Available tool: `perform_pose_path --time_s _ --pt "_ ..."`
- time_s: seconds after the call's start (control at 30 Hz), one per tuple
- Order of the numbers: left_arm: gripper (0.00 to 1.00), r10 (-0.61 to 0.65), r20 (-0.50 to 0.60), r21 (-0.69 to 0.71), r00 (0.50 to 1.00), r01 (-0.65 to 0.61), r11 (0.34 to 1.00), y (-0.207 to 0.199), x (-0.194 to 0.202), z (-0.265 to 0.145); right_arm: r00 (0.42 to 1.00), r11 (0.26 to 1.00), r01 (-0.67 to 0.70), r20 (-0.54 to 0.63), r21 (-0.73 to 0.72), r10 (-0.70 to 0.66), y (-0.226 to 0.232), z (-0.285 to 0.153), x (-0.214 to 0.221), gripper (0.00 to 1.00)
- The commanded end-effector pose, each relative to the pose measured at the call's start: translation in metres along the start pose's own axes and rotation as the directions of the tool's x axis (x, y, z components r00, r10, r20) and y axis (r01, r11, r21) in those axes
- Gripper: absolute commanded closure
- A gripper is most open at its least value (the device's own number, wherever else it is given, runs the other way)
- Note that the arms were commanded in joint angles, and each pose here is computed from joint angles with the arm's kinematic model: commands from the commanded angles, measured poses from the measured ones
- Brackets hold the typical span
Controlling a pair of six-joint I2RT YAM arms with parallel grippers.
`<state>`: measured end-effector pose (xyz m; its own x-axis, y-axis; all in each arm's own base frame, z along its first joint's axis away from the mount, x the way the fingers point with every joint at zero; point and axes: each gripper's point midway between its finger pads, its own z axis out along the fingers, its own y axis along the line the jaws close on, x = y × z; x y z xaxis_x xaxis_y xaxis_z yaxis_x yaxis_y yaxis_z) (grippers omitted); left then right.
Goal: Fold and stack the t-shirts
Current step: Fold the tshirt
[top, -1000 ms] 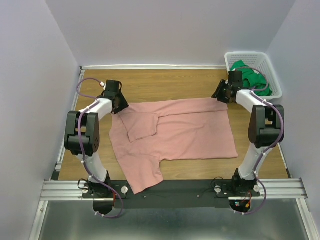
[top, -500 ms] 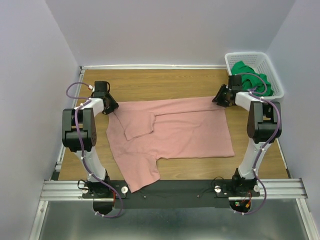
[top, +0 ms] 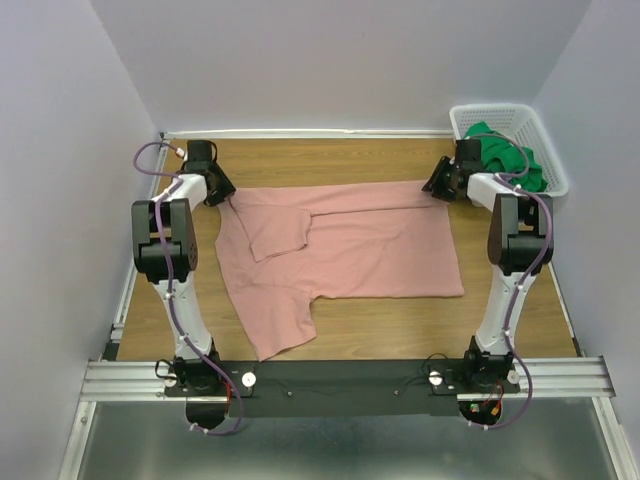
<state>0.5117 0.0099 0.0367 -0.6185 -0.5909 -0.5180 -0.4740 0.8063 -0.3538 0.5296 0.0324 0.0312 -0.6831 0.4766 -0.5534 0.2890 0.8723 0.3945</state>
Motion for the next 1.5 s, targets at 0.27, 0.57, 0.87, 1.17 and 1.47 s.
perform_pose_path --time_s 0.27,0.57,0.87,1.17,1.47 --pt "0.22 0.03 0.219 -0.074 0.975 -0.014 0.997 0.019 -0.033 -0.145 0.992 0.993 0.092 0.092 -0.074 -0.085 0.041 -0.107 -0.033 0.37" --pt "0.23 -0.001 0.167 -0.098 0.986 0.018 0.995 0.077 0.076 -0.211 0.996 0.995 0.084 -0.024 0.051 -0.083 -0.007 -0.175 0.067 0.31" --pt "0.23 -0.007 0.022 -0.115 1.0 0.009 0.993 0.089 0.131 -0.195 0.987 0.985 0.099 -0.144 0.141 -0.078 -0.048 -0.2 0.132 0.26" --pt "0.27 0.032 -0.118 -0.166 0.992 -0.052 0.985 0.093 0.169 -0.173 0.978 0.98 0.093 -0.202 0.175 -0.056 -0.064 -0.204 0.159 0.26" --pt "0.38 0.059 -0.181 -0.234 0.982 -0.102 0.967 0.097 0.189 -0.165 0.978 0.973 0.11 -0.196 0.203 -0.07 -0.069 -0.206 0.154 0.26"
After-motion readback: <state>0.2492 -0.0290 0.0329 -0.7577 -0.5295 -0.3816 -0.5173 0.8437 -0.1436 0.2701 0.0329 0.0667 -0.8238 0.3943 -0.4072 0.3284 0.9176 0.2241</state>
